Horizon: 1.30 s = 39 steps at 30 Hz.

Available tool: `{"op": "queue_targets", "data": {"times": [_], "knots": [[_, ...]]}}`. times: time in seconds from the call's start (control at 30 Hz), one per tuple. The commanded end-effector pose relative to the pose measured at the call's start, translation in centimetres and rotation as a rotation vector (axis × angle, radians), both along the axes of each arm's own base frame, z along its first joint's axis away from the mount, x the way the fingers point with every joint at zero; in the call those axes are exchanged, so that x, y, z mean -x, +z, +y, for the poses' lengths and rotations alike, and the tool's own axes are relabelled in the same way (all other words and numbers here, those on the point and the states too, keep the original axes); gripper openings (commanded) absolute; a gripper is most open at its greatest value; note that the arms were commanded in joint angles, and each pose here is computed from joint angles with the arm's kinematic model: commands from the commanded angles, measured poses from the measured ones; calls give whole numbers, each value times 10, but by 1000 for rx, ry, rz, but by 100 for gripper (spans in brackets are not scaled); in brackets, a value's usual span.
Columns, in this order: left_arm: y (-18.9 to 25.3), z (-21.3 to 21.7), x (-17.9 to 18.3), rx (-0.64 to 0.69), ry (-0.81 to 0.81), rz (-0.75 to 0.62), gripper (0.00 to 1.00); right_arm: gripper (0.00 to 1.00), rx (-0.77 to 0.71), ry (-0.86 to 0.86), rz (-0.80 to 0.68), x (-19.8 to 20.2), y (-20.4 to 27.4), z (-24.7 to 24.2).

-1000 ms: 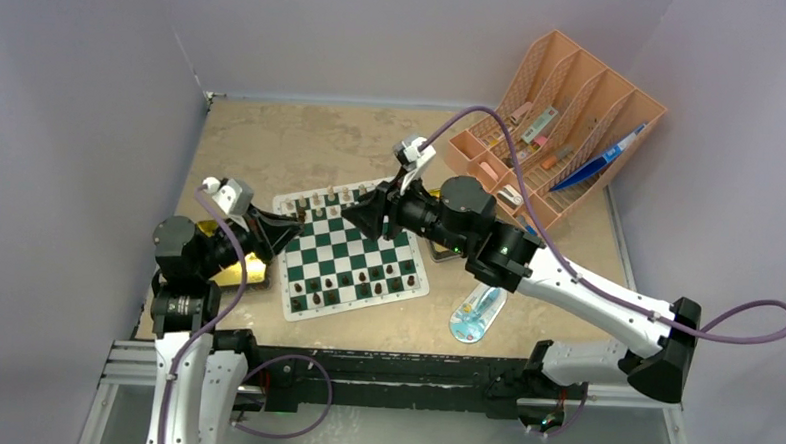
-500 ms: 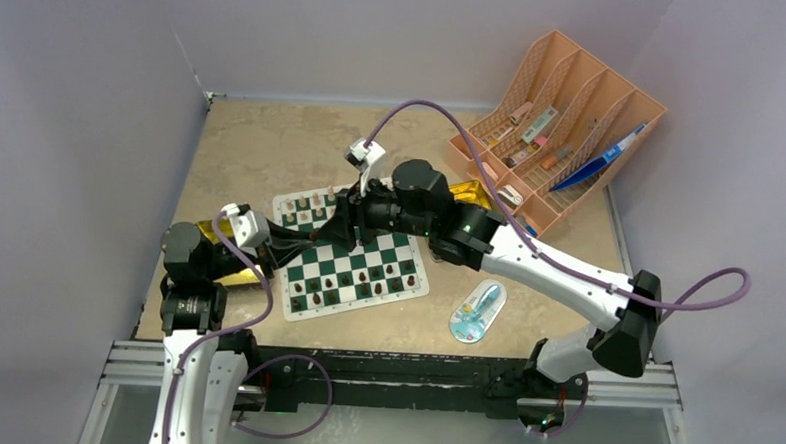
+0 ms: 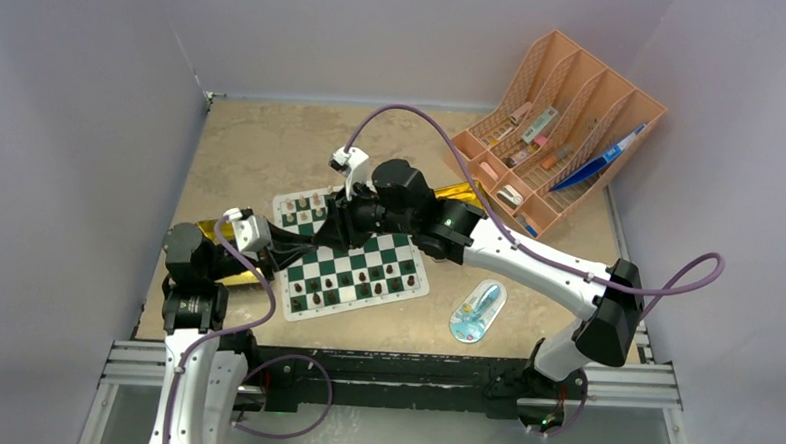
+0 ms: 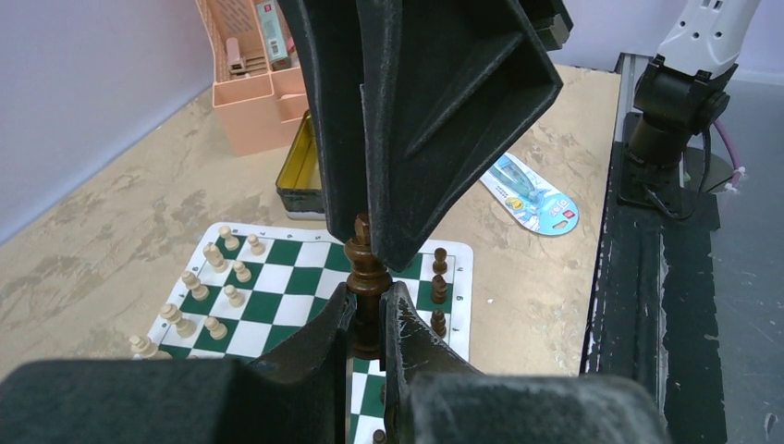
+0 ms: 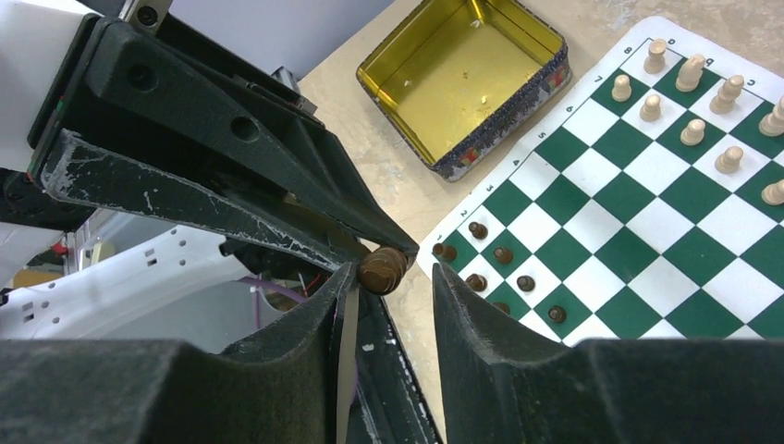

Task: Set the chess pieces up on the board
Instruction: Place the chess piece on the chessboard.

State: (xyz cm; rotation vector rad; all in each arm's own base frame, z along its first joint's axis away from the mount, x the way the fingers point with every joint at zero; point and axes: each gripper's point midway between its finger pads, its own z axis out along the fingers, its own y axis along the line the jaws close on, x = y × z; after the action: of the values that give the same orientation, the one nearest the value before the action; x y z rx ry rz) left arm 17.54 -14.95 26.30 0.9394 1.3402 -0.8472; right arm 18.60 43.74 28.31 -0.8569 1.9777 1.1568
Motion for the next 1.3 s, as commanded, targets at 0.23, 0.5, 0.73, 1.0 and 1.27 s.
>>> {"op": "queue_targets", "data": {"times": [0.23,0.5,0.73,1.0,1.27], "knots": [[-2,-2,-2,-19,-36,-49,0,35,-54,45,-41,1,24,10],[-2,-1,-3,-18,-29,-44,0,18,-46,48,-62,0,23,8],[-1,6,-15,2,69,53,38,14,-27,-50,-96,-9,20,-12],[15,16,-19,47,217,116,59,13,26,-195,-146,-25,2,-40],[57,44,-25,188,508,169,71,14,114,-296,-129,-19,-50,-63]]}}
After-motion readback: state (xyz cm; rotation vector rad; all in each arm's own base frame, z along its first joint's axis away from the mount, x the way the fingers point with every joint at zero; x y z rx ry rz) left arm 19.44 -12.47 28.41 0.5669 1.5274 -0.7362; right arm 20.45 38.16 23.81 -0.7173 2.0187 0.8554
